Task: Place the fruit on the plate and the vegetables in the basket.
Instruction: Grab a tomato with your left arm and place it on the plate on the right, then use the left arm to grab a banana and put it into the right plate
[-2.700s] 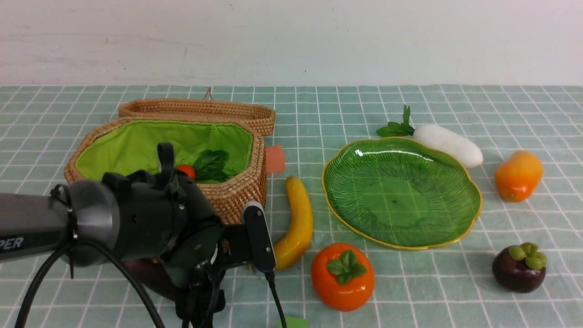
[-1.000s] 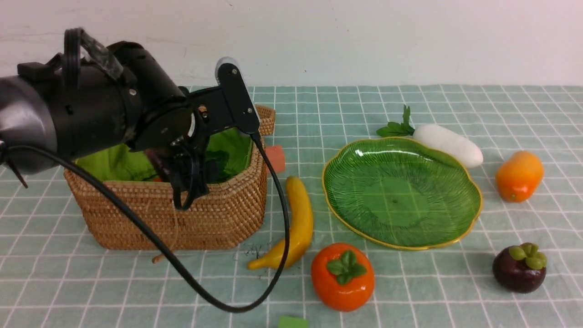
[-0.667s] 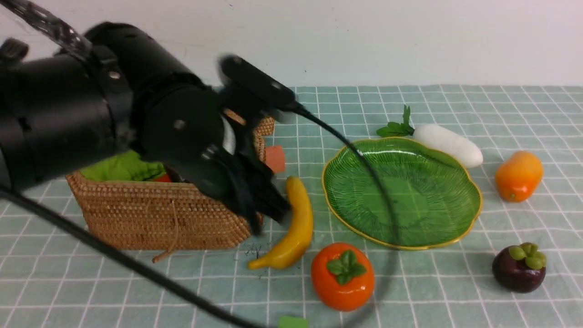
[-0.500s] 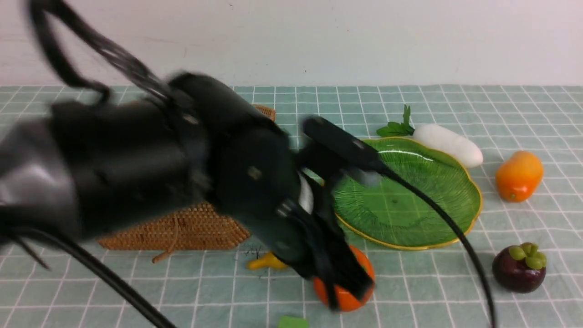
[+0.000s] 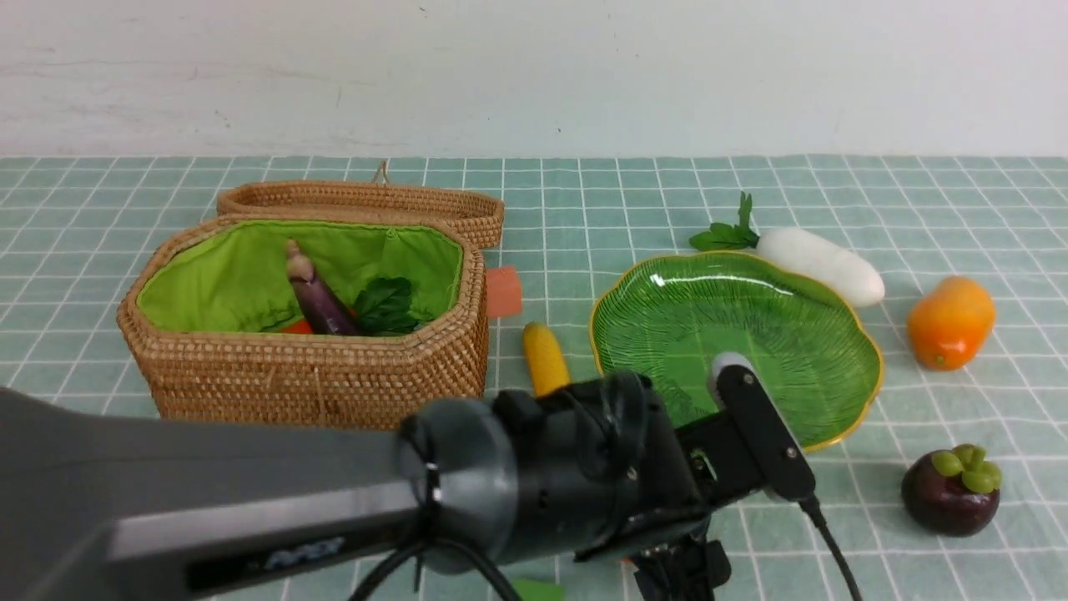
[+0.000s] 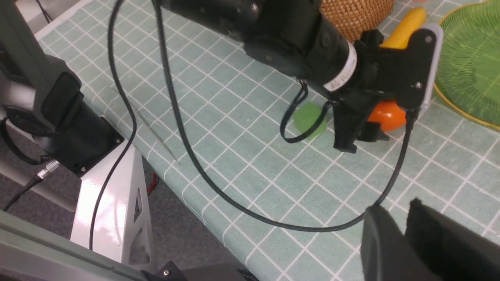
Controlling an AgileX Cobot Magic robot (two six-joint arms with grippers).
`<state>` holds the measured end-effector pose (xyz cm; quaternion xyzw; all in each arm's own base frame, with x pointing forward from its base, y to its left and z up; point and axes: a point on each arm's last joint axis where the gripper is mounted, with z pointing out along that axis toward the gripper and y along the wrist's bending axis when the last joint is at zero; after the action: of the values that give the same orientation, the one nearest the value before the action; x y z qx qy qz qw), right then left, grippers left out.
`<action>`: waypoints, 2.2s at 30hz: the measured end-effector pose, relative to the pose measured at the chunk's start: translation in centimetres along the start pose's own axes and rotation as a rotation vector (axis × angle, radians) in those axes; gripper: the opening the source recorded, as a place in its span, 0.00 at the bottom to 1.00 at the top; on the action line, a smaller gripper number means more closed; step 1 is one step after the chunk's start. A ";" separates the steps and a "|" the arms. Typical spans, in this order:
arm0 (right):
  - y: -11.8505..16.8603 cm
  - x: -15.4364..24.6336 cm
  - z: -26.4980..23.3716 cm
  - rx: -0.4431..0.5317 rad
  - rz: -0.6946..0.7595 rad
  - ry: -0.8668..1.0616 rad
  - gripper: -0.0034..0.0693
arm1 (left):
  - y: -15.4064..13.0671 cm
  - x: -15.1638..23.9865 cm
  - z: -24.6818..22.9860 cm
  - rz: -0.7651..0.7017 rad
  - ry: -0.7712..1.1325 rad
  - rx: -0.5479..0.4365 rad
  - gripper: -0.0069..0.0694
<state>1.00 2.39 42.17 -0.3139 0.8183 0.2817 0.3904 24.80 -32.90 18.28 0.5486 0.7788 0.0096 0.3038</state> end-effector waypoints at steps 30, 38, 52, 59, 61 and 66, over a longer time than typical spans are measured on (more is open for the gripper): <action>-2.3 -0.6 -0.3 0.253 0.132 -0.091 0.20 | 5.9 -7.6 -5.7 -0.342 -0.238 -0.099 0.71; -2.3 -0.7 -0.3 0.246 0.144 -0.096 0.20 | 9.2 -8.1 4.2 -0.389 -0.175 -0.117 0.71; -2.1 -0.6 -0.3 0.229 0.151 -0.090 0.20 | 9.5 -8.8 3.8 -0.395 -0.181 -0.092 0.88; -2.1 -0.6 -0.3 0.226 0.136 -0.090 0.20 | 10.5 -8.9 -1.8 -0.470 -0.115 -0.073 0.86; -2.1 -0.7 -0.3 0.225 0.136 -0.091 0.20 | 10.6 -8.0 -4.5 -0.503 0.003 -0.057 0.74; -2.1 -0.7 -0.3 0.225 0.130 -0.091 0.20 | 11.0 -7.0 -8.7 -0.536 0.110 -0.060 0.40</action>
<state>2.72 1.04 42.42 -0.2013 0.8448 0.2267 0.4410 31.43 -31.80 32.50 0.3123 0.9109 -0.0183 0.2691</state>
